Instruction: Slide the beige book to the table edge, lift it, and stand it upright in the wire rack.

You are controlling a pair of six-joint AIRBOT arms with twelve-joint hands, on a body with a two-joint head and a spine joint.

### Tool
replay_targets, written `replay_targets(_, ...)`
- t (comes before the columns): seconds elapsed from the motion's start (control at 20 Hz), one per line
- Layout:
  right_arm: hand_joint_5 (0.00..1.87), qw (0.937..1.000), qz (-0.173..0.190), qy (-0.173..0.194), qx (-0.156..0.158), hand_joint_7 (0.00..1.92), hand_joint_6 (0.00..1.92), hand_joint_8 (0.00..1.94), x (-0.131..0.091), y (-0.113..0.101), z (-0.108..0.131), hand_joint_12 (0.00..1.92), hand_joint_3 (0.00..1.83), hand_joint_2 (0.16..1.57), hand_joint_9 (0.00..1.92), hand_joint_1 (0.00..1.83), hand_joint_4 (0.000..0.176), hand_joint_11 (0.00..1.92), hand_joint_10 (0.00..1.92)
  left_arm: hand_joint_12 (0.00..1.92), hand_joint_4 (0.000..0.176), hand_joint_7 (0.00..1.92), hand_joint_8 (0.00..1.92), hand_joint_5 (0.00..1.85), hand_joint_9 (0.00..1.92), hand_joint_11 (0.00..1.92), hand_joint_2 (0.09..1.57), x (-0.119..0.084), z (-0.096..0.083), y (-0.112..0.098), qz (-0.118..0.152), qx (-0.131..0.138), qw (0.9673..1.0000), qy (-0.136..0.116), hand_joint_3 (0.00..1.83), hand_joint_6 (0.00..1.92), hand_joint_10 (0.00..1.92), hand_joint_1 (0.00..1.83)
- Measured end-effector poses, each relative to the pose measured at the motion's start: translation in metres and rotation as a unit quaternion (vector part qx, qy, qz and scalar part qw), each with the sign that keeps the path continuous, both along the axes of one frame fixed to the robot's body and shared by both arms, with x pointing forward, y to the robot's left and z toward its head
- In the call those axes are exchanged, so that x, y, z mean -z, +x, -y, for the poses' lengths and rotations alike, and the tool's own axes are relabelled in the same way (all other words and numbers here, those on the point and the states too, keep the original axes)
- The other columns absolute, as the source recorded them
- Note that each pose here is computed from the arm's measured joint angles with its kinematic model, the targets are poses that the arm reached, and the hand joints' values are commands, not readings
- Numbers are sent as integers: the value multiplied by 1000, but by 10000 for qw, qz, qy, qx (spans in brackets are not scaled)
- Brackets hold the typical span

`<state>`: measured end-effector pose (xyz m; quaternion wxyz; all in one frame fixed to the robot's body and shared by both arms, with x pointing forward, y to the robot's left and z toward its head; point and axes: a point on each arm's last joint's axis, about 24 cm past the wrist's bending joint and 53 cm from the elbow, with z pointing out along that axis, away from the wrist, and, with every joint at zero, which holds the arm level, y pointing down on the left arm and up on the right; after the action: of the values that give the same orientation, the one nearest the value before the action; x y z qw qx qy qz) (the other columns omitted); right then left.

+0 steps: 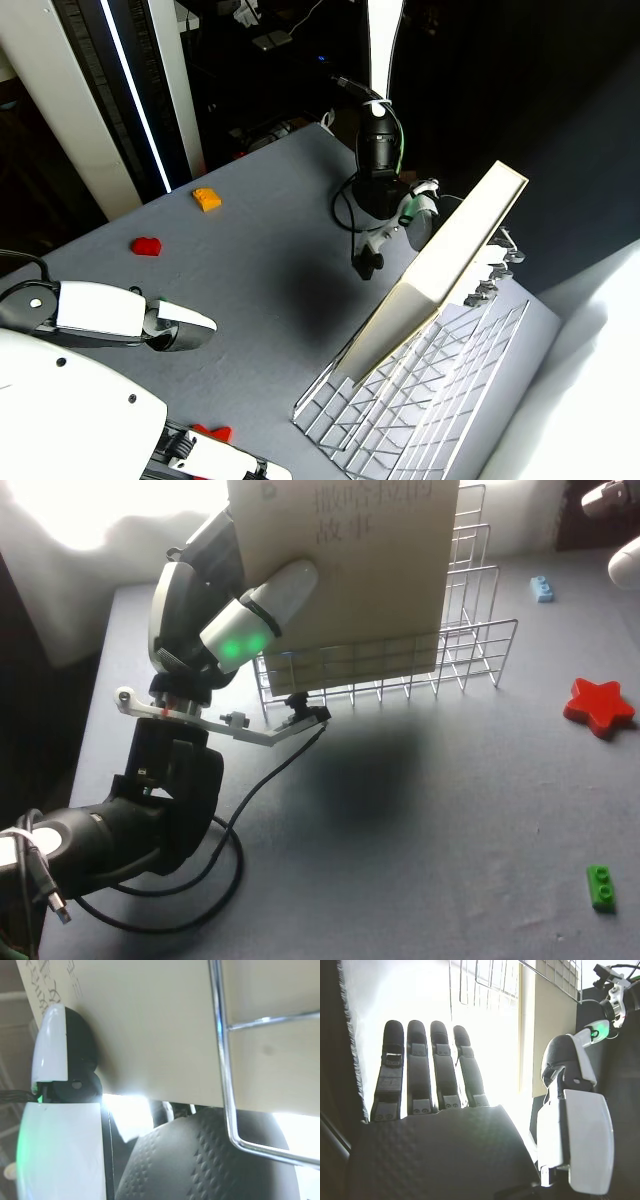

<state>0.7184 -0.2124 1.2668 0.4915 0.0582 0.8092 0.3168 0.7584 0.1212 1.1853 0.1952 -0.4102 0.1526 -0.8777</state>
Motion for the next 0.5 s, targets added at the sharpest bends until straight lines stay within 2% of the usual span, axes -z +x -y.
replay_targets(0.05,245,10000,0,0,2,250,1,1,0,0,0,687,0,1078,248,257,0,0,2,1464,0,767,1288,817,800,855,1151,0,1,0,8,9,10000,7,3,1100,1309,1490)
replay_targets(0.1,249,10000,1,-2,-1,253,2,1,0,0,0,708,0,1078,252,248,0,0,3,1335,0,764,1317,821,811,829,1179,0,1,0,6,9,10000,5,2,1154,1372,1383)
replay_targets(0.15,248,10000,-1,-2,-1,253,2,1,0,0,0,710,0,1079,252,250,0,0,2,1286,0,761,1307,817,812,831,1187,0,1,-1,-3,16,10000,-10,0,1187,1386,1360)
replay_targets(0.3,238,10000,1,-1,1,236,1,1,0,0,0,650,2,1082,236,254,0,0,2,1349,0,763,1284,748,778,714,1210,0,2,-1,12,32,10000,-4,0,1277,1440,1327)
replay_targets(0.35,242,10000,1,-1,1,246,2,4,0,0,0,665,0,1080,241,252,0,0,4,1310,0,784,1315,728,710,643,1230,0,3,-2,15,42,10000,-3,0,1336,1098,1191)
replay_targets(0.4,249,10000,1,-2,-1,255,4,5,0,0,0,680,0,1079,250,248,0,0,5,1258,14,751,1322,745,705,551,1239,0,3,-2,19,46,10000,2,0,1376,846,1158)
replay_targets(0.45,266,10000,0,0,-1,265,6,5,0,0,0,702,0,1075,259,270,0,0,6,1236,0,728,1313,778,717,511,1237,0,3,-2,19,48,10000,2,1,1370,686,1158)
replay_targets(0.5,269,10000,2,-3,-1,259,5,1,0,0,0,692,0,1074,255,281,0,0,2,1201,0,693,1307,827,725,483,1232,-1,3,-2,24,50,10000,5,2,1349,546,1174)
